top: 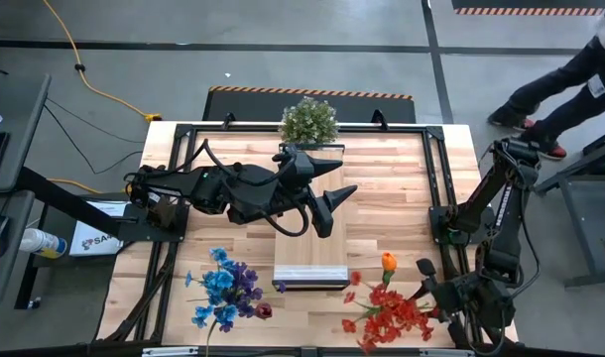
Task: Pick and place flowers into a vace then onto a shelf
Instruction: Put the red flowers into the right transparent vase, then put the left transparent vase on the shelf
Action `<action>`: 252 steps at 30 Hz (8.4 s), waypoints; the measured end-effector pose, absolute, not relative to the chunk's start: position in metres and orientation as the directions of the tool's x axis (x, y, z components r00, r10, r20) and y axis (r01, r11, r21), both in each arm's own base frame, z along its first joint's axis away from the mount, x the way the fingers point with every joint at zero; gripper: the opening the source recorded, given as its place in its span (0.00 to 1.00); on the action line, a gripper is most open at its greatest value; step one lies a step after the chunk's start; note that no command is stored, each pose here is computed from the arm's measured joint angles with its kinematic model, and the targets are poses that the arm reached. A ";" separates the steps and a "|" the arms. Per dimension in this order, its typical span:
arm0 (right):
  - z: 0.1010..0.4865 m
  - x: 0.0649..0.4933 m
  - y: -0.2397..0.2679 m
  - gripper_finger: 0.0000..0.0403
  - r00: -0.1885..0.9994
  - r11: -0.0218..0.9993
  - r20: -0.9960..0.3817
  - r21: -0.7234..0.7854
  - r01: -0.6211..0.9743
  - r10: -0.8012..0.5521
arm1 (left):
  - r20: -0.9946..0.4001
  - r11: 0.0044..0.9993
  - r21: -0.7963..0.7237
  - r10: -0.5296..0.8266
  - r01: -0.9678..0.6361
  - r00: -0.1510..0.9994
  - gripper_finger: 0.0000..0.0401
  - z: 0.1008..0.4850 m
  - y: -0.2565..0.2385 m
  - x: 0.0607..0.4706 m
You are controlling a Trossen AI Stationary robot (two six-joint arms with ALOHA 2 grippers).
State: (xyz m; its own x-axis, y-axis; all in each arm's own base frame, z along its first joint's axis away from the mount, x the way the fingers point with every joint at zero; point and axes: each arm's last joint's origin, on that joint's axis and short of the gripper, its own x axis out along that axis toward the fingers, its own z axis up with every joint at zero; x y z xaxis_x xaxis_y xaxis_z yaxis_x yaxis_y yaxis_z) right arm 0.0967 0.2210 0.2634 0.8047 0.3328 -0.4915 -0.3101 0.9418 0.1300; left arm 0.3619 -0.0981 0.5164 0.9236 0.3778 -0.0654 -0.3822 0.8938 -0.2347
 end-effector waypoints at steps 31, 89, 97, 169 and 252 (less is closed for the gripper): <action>0.280 0.076 0.204 0.35 0.439 0.945 -0.838 0.268 -0.187 0.324 | -0.005 0.911 -0.285 0.308 -0.297 0.951 0.79 0.544 -0.091 0.329; 0.372 0.047 0.115 0.22 0.891 0.796 -0.219 0.565 -0.217 0.398 | 0.002 0.855 -0.476 0.238 -0.208 0.971 0.79 0.574 -0.248 0.098; 0.387 0.048 0.112 0.22 0.933 0.832 -0.103 0.495 -0.252 0.344 | 0.001 0.877 -0.448 0.195 -0.173 0.981 0.79 0.562 -0.271 0.096; 0.403 0.051 0.104 0.22 1.000 0.894 -0.001 0.448 0.010 -0.011 | -0.339 0.937 -0.200 0.208 -0.286 0.918 0.23 0.381 -0.073 0.057; 0.413 0.071 0.086 0.22 0.940 0.846 0.012 0.439 0.301 -0.341 | -0.540 0.861 -0.490 -0.174 -0.139 0.823 0.23 0.179 -0.178 0.051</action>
